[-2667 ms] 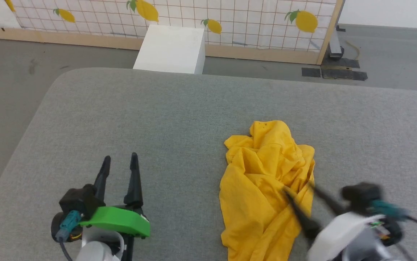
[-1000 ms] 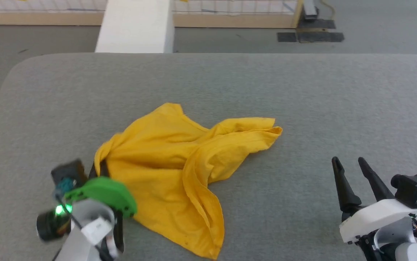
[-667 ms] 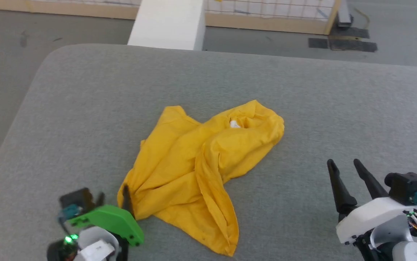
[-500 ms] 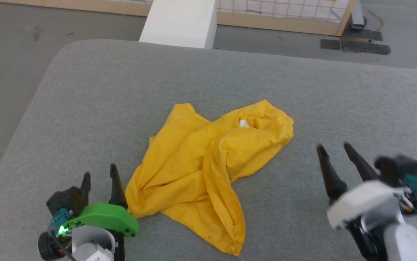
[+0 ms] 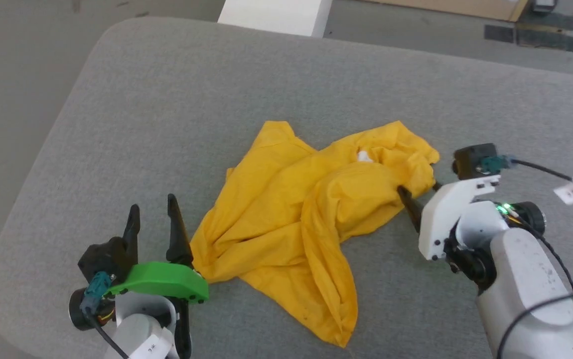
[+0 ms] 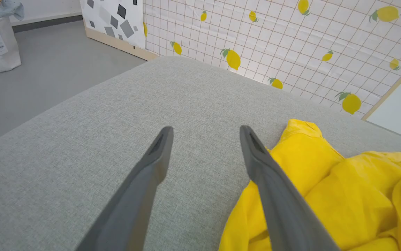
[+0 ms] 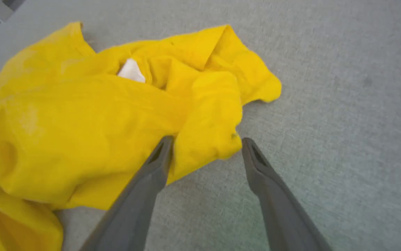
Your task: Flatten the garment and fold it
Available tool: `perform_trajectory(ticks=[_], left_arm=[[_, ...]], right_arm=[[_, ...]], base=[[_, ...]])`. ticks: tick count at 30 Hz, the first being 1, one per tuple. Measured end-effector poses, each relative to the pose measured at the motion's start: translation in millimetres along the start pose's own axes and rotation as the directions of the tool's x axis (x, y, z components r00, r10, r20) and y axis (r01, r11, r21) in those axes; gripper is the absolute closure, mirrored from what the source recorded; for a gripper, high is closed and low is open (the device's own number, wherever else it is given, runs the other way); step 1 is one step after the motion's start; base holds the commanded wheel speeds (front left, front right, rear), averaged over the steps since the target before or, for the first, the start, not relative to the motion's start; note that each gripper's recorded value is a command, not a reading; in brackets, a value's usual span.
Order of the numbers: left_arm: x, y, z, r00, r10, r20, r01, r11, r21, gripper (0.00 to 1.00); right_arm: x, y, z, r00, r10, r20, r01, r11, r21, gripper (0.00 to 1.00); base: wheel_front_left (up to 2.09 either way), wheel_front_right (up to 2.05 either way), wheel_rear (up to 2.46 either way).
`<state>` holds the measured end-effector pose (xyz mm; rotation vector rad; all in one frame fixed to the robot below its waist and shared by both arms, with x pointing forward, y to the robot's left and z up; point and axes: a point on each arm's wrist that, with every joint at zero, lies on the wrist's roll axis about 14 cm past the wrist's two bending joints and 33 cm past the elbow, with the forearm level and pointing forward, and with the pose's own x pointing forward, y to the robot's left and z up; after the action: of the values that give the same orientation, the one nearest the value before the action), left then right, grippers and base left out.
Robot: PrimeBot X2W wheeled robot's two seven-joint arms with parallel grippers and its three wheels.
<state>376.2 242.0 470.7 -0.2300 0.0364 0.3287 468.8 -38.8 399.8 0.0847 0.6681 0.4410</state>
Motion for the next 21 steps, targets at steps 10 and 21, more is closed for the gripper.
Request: perform_trajectory(ticks=[10, 21], left_arm=[[3.8, 13.0, -3.8, 0.999, 0.036, -0.006, -0.036, 0.999, 0.006, 0.0], [-2.0, 4.5, 5.6, 1.0, 0.001, 0.022, -0.001, 1.0, -0.018, 0.0]], right_arm=[[17.1, 23.1, -14.2, 0.989, 0.079, -0.126, -0.079, 0.997, 0.001, 1.0], [-68.9, -71.5, 3.2, 0.956, -0.238, 0.171, 0.226, 0.97, 0.086, 1.0]], base=[[0.0, 0.0, 0.0], [0.0, 0.0, 0.0]])
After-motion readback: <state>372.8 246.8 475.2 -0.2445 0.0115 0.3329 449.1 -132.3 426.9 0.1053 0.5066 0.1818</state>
